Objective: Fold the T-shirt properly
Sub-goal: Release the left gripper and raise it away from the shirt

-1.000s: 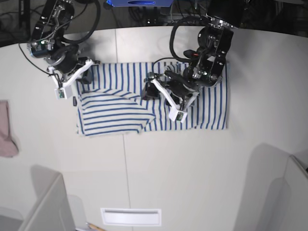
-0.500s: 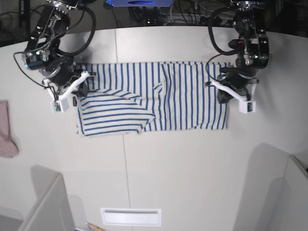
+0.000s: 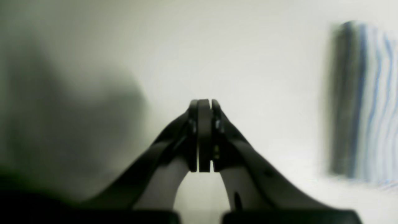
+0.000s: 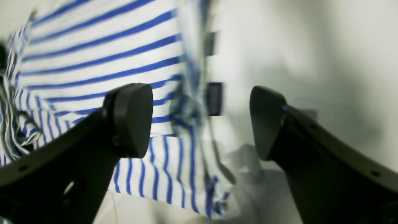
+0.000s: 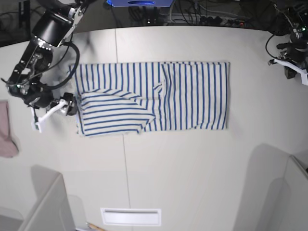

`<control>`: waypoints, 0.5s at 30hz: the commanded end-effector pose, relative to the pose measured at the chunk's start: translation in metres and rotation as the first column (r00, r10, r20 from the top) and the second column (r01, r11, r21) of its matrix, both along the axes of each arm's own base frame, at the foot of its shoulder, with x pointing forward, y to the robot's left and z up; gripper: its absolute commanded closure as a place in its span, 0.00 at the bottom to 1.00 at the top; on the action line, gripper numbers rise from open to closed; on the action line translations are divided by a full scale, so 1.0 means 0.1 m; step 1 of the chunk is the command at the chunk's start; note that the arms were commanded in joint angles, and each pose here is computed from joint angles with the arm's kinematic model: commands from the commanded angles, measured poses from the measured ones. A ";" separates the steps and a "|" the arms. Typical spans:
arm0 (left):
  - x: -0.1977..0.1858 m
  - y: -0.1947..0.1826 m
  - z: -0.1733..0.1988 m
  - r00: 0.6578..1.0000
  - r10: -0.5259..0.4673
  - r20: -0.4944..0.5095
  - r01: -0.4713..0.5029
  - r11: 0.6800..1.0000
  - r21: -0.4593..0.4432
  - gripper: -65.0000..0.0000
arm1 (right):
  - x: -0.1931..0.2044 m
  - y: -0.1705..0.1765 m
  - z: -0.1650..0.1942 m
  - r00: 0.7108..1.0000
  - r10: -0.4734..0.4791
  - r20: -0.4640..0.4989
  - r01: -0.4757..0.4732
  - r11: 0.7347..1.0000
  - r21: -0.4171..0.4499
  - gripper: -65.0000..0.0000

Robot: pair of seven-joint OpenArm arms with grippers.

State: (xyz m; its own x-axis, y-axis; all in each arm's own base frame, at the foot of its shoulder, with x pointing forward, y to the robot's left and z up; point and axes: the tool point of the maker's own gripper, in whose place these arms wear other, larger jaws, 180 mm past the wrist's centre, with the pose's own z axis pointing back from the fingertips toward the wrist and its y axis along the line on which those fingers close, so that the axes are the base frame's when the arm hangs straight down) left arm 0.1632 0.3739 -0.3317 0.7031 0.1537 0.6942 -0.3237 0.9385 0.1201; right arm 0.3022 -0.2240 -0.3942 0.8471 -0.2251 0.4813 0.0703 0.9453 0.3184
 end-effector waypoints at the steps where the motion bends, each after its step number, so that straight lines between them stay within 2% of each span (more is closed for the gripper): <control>1: 0.06 0.03 0.10 0.999 -0.024 0.022 0.023 0.999 0.040 1.00 | 0.11 -0.01 0.08 1.000 0.006 0.022 -0.006 1.000 0.011 0.31; 3: 0.02 0.06 0.08 0.998 -0.052 -0.025 0.054 0.994 0.096 1.00 | 0.10 -0.03 -0.01 0.999 0.043 -0.020 -0.042 0.999 0.025 0.31; 5: -0.01 0.06 0.05 0.995 -0.079 -0.062 0.086 0.988 0.127 1.00 | 0.10 0.05 -0.07 0.995 0.100 -0.016 -0.098 0.993 0.069 0.31; 10: -0.05 0.03 0.00 0.994 -0.081 -0.074 0.089 0.989 0.118 1.00 | 0.01 0.02 -0.23 0.997 0.060 -0.056 -0.052 0.989 0.142 0.31; 15: -0.04 0.00 -0.02 0.994 -0.087 -0.073 0.095 0.990 0.109 1.00 | -0.08 -0.06 -0.33 0.992 0.069 -0.103 -0.053 0.988 0.145 0.31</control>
